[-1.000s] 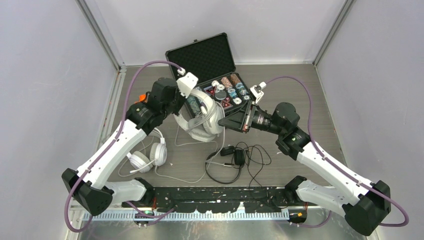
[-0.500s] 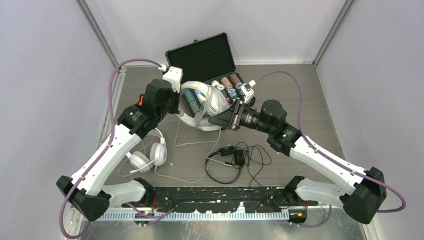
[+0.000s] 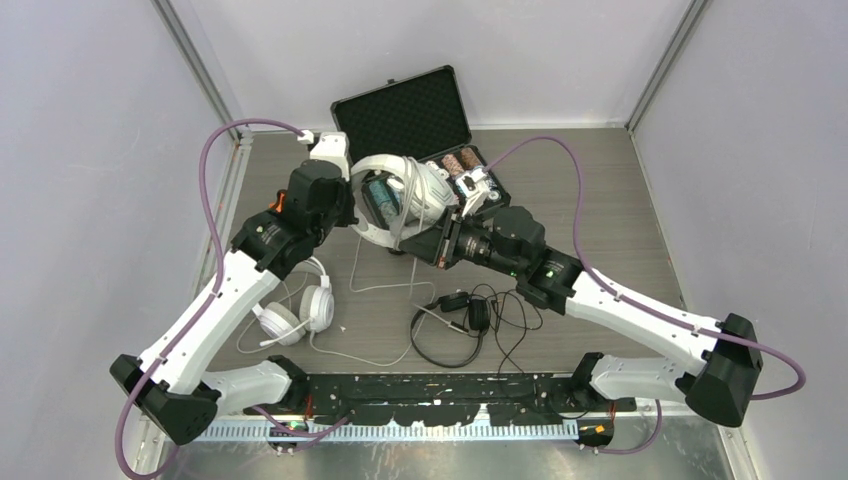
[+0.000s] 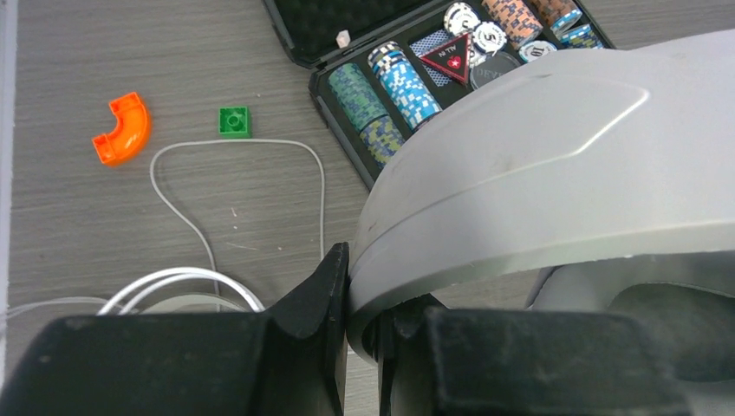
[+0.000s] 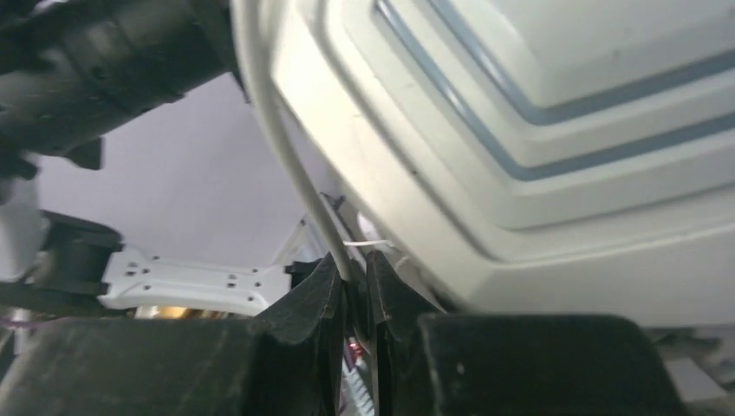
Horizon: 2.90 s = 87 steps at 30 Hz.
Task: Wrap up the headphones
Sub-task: Wrap the headphones cable around the headphones.
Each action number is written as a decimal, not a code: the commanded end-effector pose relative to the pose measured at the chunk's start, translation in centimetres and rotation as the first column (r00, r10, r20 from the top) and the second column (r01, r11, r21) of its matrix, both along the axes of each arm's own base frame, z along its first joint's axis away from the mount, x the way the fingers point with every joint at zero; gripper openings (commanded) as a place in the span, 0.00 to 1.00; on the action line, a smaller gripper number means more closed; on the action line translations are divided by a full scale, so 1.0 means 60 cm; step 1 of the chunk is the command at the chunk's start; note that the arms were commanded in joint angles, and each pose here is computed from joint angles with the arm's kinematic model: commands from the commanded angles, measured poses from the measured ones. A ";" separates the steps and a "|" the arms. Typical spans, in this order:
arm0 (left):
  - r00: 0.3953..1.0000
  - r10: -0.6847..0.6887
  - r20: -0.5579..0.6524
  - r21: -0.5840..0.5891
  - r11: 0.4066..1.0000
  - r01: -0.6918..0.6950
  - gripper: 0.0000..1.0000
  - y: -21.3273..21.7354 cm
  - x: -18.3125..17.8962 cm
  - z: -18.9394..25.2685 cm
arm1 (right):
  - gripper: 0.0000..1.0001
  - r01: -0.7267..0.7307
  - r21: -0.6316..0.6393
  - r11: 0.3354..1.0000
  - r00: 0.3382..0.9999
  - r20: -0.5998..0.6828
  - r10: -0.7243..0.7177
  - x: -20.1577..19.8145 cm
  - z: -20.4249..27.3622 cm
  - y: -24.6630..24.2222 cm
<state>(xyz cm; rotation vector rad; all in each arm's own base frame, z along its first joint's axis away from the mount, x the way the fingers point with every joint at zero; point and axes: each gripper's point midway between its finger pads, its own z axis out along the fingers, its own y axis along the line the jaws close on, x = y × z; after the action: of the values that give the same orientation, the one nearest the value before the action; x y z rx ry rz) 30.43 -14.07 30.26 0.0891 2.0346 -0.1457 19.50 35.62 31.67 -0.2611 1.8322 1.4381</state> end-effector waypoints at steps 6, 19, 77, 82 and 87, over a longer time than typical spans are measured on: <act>0.990 0.111 0.087 -0.283 0.956 -0.082 0.00 -0.020 0.015 0.098 | 0.19 0.096 -0.092 0.991 0.975 0.207 -0.075 0.021 0.005 0.017; 0.989 0.124 0.075 -0.377 0.922 -0.087 0.00 -0.031 0.011 0.140 | 0.19 0.205 -0.188 0.960 0.913 0.391 -0.118 0.033 -0.064 0.026; 0.985 0.034 0.169 -0.663 0.744 0.088 0.00 -0.066 -0.039 0.276 | 0.00 0.237 -0.188 0.953 0.826 0.555 -0.096 0.022 -0.332 0.020; 0.986 0.041 0.162 -0.607 0.792 0.067 0.00 -0.047 -0.041 0.272 | 0.00 0.312 -0.154 0.937 0.835 0.515 -0.194 0.043 -0.318 -0.009; 0.985 0.022 0.171 -0.593 0.801 0.084 0.00 -0.038 -0.045 0.283 | 0.00 0.362 -0.163 0.918 0.849 0.463 -0.253 0.061 -0.316 -0.030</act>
<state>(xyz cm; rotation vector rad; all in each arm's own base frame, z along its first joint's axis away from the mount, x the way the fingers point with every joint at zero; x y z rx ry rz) 28.60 -16.71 40.03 -0.2521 1.9357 -0.6223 21.89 35.26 11.52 -0.4840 1.5710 0.8603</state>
